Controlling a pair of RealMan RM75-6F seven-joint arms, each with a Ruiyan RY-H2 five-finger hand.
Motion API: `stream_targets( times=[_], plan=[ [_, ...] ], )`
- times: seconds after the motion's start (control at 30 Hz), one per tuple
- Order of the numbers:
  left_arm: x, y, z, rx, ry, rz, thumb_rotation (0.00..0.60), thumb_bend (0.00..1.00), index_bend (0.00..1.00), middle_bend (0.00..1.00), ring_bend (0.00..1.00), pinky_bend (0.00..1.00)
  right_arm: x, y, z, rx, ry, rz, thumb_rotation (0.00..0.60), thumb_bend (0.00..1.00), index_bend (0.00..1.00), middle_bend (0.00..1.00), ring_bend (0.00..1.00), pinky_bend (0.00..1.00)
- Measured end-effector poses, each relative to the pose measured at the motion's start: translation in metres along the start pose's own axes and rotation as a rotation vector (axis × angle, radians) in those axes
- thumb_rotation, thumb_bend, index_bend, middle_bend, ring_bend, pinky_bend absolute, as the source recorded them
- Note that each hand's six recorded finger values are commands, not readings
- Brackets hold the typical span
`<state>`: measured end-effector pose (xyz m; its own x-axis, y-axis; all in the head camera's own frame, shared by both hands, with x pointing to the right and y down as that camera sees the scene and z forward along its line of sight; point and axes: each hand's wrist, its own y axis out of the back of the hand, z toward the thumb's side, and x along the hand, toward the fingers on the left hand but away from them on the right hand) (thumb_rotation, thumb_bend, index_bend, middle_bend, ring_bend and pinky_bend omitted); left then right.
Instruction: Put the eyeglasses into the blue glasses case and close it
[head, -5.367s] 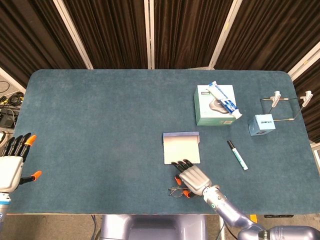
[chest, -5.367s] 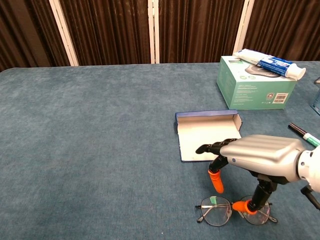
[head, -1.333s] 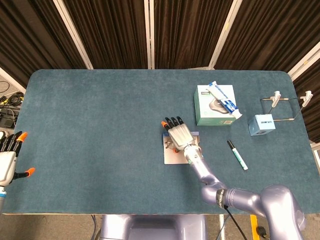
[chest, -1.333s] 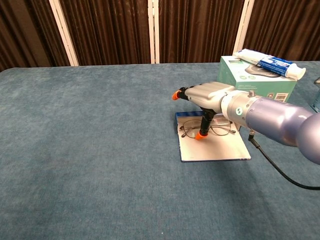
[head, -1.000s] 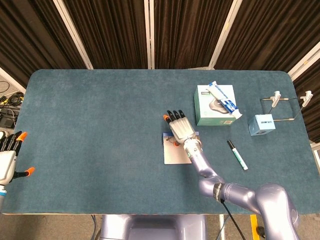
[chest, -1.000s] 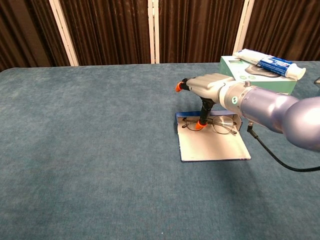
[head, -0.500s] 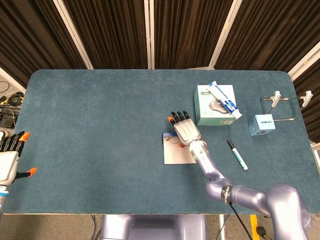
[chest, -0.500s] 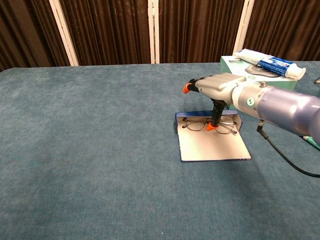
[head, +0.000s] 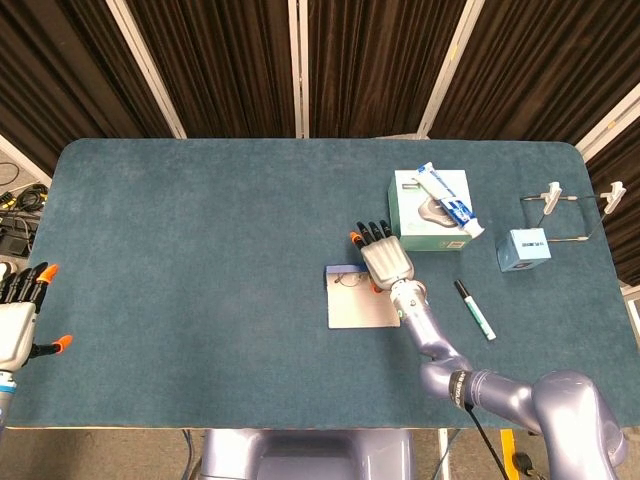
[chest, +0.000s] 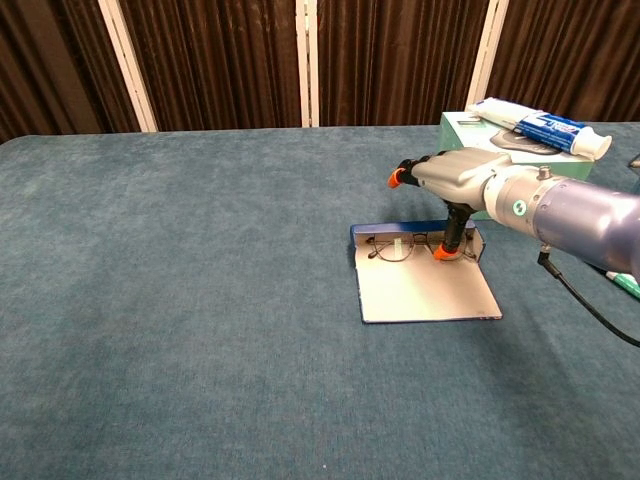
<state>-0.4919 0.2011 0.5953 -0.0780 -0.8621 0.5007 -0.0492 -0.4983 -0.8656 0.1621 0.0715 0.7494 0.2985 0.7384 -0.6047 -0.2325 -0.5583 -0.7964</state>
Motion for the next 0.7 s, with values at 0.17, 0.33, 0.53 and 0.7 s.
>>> stream_targets(
  times=[0.17, 0.33, 0.53, 0.7],
  plan=[
    [0.0, -0.001, 0.001, 0.001, -0.001, -0.003, 0.6, 0.0, 0.0, 0.0, 0.0, 0.0, 0.003, 0.004, 0.003, -0.02, 0.019, -0.008, 0.6, 0.0, 0.14, 0.0, 0.0, 0.0],
    [0.0, 0.0, 0.002, -0.001, -0.007, -0.002, 0.6, 0.0, 0.0, 0.0, 0.0, 0.0, 0.015, 0.011, 0.011, -0.038, 0.062, -0.025, 0.6, 0.0, 0.15, 0.0, 0.0, 0.0],
    [-0.003, 0.003, 0.005, -0.008, -0.022, 0.008, 0.6, 0.0, 0.0, 0.0, 0.0, 0.0, 0.04, 0.022, 0.016, -0.038, 0.124, -0.05, 0.6, 0.0, 0.16, 0.0, 0.0, 0.0],
    [-0.006, 0.005, 0.009, -0.014, -0.042, 0.013, 0.6, 0.0, 0.0, 0.0, 0.0, 0.0, 0.073, 0.021, 0.015, -0.026, 0.175, -0.053, 0.6, 0.0, 0.17, 0.0, 0.0, 0.0]
  ],
)
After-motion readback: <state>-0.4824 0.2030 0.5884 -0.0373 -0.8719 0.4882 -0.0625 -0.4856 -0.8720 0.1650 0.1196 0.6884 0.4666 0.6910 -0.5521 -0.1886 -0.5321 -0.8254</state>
